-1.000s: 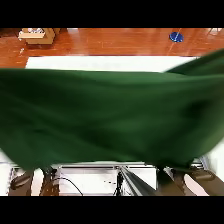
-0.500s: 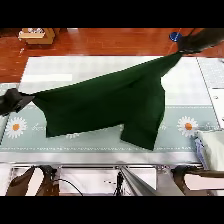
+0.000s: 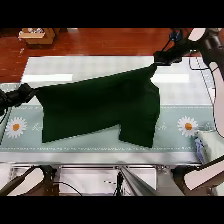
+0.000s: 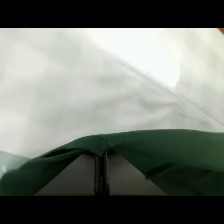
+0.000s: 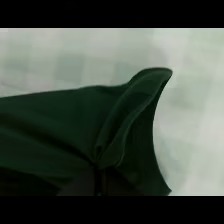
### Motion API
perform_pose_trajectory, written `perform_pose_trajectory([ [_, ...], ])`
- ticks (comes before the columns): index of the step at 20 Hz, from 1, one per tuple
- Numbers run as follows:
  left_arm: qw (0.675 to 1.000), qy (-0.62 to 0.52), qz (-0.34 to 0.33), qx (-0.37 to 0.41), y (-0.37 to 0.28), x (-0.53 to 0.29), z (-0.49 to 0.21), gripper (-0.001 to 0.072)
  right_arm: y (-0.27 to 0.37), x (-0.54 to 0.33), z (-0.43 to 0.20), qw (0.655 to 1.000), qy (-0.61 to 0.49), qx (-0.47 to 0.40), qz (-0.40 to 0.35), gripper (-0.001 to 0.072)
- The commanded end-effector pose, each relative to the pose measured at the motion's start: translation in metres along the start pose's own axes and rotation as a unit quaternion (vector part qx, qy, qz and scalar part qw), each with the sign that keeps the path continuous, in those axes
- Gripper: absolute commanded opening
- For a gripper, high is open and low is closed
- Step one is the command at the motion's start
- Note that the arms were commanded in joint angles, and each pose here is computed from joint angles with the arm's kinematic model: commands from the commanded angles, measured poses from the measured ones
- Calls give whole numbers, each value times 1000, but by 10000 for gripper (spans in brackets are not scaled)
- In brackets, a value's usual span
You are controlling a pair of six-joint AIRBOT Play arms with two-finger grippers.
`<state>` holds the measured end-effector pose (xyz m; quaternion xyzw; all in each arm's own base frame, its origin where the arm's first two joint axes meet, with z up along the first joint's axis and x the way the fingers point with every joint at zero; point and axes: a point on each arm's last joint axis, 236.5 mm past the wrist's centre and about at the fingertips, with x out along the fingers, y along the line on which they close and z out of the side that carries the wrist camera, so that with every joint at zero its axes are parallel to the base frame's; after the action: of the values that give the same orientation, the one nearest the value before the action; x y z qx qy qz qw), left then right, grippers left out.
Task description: Fold the shirts.
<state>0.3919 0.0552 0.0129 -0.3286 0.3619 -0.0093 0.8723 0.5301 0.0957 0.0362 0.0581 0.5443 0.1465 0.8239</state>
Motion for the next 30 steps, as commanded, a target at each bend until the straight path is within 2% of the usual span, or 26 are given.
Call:
perform_pose_trajectory([
  [1,999,-23,29,5,29,21,9,24,0,25,-16,999,38,20,16,27],
  [4,1000,25,14,-11,31,33,-15,25,0,42,-39,995,88,50,19,28],
  [5,999,35,10,-15,31,36,-20,29,-1,46,-43,994,97,51,20,77],
  [6,999,34,10,-15,31,35,-19,82,3,46,-42,993,96,55,29,160],
  [7,999,31,5,-13,28,32,-14,173,9,43,-39,994,90,56,40,278],
  [8,1000,24,-3,-10,25,25,-2,263,11,35,-35,995,81,46,46,332],
  [10,1000,7,-20,6,20,-3,33,478,7,4,-32,997,69,16,40,365],
  [11,999,14,-18,25,24,-22,45,485,-4,-17,-36,997,73,5,19,439],
  [12,999,37,-1,26,36,-42,47,484,-18,-37,-44,996,85,0,-9,465],
  [14,989,123,70,-49,78,-80,17,485,-57,-74,-66,990,120,3,-80,464],
  [16,956,240,119,-118,106,-112,-47,486,-83,-91,-72,986,122,20,-112,458],
  [18,933,302,114,-162,103,-124,-97,492,-94,-88,-73,987,114,38,-103,455],
  [20,919,333,104,-184,95,-125,-137,598,-102,-78,-80,989,115,44,-82,455],
  [21,913,345,101,-192,93,-124,-155,631,-104,-72,-82,990,111,52,-67,455],
  [23,902,367,92,-208,89,-121,-185,652,-106,-60,-80,993,87,71,-28,455],
  [24,898,373,90,-215,89,-119,-196,707,-108,-57,-77,994,73,79,-9,455],
  [30,896,381,98,-206,90,-107,-215,707,-121,-65,-54,995,-2,92,40,456],
])
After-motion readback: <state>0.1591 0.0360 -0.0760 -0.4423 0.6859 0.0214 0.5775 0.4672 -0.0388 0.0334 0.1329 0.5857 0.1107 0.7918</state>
